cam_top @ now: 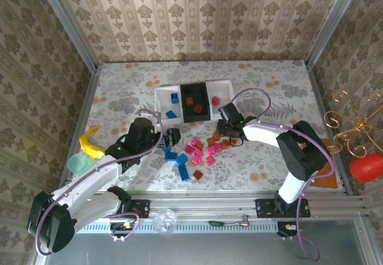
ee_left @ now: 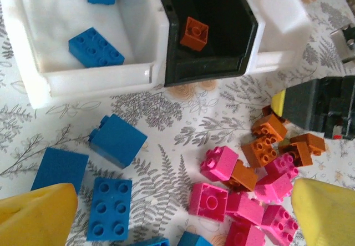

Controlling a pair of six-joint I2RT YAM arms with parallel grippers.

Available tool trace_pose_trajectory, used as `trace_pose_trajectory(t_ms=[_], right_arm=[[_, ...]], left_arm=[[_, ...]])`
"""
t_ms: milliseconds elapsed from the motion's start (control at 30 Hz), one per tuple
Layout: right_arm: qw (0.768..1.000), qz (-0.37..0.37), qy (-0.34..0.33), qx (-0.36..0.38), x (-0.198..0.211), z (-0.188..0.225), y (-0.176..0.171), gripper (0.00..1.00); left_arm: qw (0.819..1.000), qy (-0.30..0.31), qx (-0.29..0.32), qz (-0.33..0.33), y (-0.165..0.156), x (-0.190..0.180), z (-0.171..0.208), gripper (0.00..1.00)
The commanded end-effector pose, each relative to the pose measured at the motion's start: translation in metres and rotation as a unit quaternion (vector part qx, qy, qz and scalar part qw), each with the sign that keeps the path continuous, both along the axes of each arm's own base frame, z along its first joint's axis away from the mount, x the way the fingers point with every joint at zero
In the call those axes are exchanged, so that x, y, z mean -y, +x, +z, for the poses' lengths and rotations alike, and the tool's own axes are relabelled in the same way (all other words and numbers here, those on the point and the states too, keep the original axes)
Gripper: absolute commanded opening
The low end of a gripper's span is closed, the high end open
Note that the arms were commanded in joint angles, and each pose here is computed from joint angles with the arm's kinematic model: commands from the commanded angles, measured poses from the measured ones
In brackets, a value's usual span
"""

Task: Sort the legos into containers by color
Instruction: Pick up the lego from the center of the table, then place the lego in the container.

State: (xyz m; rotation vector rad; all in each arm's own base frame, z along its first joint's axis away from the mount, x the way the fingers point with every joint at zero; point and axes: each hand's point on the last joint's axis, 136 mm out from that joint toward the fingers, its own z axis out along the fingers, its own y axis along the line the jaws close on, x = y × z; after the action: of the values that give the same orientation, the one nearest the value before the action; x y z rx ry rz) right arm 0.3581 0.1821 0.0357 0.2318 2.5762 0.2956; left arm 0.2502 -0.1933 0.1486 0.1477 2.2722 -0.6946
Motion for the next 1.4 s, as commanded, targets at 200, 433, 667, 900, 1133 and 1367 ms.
trace_pose_trajectory(t_ms=[200,433,667,900,1133,1367], right_arm=[[0.999,0.004,-0.006,0.042,0.020,0.045,-0.013,0.20],[0.987,0.108,0.027,0.115,-0.046,0.120,0.011,0.19],[0.982,0.128,0.027,0.135,-0.100,0.129,0.067,0.19],[0.987,0.104,-0.028,0.122,-0.114,0.101,0.117,0.20],[0.988,0.103,-0.034,0.106,-0.124,0.091,0.143,0.48],[0.981,0.126,0.001,0.145,-0.130,0.137,0.119,0.67]], left_arm=[[0.999,0.017,-0.019,0.019,-0.010,-0.015,-0.015,1.00],[0.999,0.018,-0.018,0.036,-0.017,-0.026,-0.020,1.00],[0.997,0.034,-0.021,0.067,-0.025,-0.047,-0.018,1.00],[0.995,0.040,-0.023,0.086,-0.034,-0.064,-0.015,1.00],[0.996,0.035,-0.042,0.075,-0.036,-0.060,-0.026,1.00],[0.994,0.046,-0.074,0.072,-0.025,-0.055,-0.041,0.91]])
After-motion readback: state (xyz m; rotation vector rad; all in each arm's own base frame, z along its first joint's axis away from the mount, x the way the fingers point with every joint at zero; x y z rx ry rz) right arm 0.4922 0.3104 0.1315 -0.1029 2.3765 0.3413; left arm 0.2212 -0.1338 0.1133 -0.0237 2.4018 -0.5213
